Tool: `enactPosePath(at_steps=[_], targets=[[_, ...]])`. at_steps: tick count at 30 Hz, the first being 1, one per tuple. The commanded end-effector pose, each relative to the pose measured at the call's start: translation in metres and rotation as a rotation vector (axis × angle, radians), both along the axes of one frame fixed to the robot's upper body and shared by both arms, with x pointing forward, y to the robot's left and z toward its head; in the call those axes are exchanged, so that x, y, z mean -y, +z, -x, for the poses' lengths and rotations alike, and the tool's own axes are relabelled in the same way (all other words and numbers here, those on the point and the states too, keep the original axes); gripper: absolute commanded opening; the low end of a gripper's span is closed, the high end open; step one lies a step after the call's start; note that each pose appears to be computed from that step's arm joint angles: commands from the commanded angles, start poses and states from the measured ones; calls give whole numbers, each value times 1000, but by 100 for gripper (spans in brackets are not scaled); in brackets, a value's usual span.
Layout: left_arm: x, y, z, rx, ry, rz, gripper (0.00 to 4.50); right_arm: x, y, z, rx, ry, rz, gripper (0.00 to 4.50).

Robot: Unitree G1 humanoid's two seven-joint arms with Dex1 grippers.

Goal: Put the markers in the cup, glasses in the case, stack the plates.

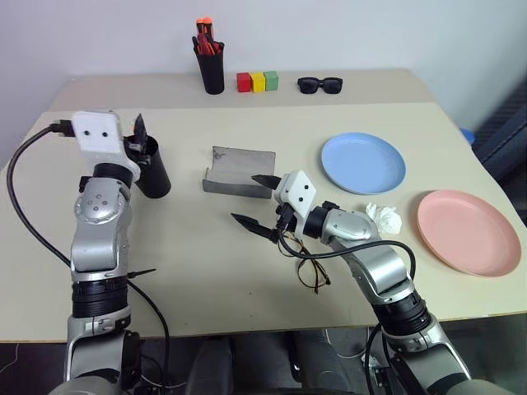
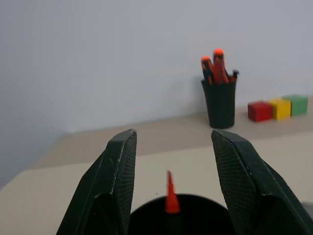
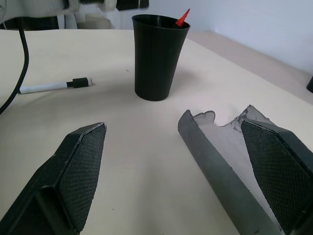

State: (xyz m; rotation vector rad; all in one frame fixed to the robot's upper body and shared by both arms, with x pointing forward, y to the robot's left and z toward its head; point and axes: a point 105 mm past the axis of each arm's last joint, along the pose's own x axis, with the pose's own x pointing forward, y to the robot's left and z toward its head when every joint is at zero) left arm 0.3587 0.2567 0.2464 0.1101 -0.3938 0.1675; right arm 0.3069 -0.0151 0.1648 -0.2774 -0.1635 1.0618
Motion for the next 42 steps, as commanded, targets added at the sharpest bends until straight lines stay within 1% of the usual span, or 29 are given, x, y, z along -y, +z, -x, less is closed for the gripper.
enactPosePath(at_steps=[1, 3, 6, 7, 8, 9, 11, 12, 13, 14, 17, 18, 20, 24, 26, 27, 28, 34, 38, 40, 42], targets=[[-32, 34, 32, 145, 75, 74, 240, -2, 11, 6, 42, 15, -25, 450], [-57, 37, 51, 159, 128, 109, 240, 0, 10, 5, 38, 7, -23, 450], [-94, 34, 78, 131, 214, 108, 328, 2, 7, 6, 30, 5, -15, 450], [-100, 31, 83, 107, 227, 98, 375, 3, 6, 6, 27, 5, -12, 450], [-102, 20, 84, 40, 209, 82, 426, 3, 5, 6, 25, 9, -6, 450], [-100, 8, 84, -28, 182, 74, 448, 3, 4, 6, 23, 13, -1, 450], [-95, -11, 83, -134, 129, 91, 448, 3, 3, 6, 21, 22, 4, 450], [-84, -35, 80, -283, 85, 35, 448, 1, 2, 6, 20, 30, 4, 450], [-77, -54, 80, -392, 54, -5, 448, 0, 2, 7, 19, 36, 5, 450], [-70, -74, 80, -495, 30, 1, 448, -1, 2, 7, 18, 41, 4, 450], [-56, -110, 82, -701, -8, 48, 448, -2, 2, 6, 19, 41, 2, 450], [-57, -118, 82, -764, 16, 48, 448, -3, 2, 6, 20, 42, 3, 450], [-59, -126, 83, -828, 55, 66, 448, -3, 2, 7, 21, 42, 3, 450], [-57, -126, 79, -842, 53, 111, 448, -3, 1, 6, 21, 37, 5, 450], [-55, -128, 75, -866, 46, 114, 394, -1, 0, 6, 18, 25, 4, 450], [-54, -129, 73, -874, 41, 112, 357, -1, -1, 6, 17, 21, 3, 450], [-53, -129, 73, -880, 40, 117, 313, -1, -1, 6, 17, 18, 3, 450], [-56, -132, 73, -909, 56, 123, 7, -1, -1, 7, 19, 9, -1, 450], [-64, -129, 71, -903, 103, 102, 2, 0, -1, 7, 18, 7, -2, 450], [-72, -98, 57, -719, 145, 74, 2, 0, -1, 7, 17, 10, -1, 450], [-77, -71, 50, -567, 165, 74, 2, 0, -1, 6, 16, 11, -1, 450]])
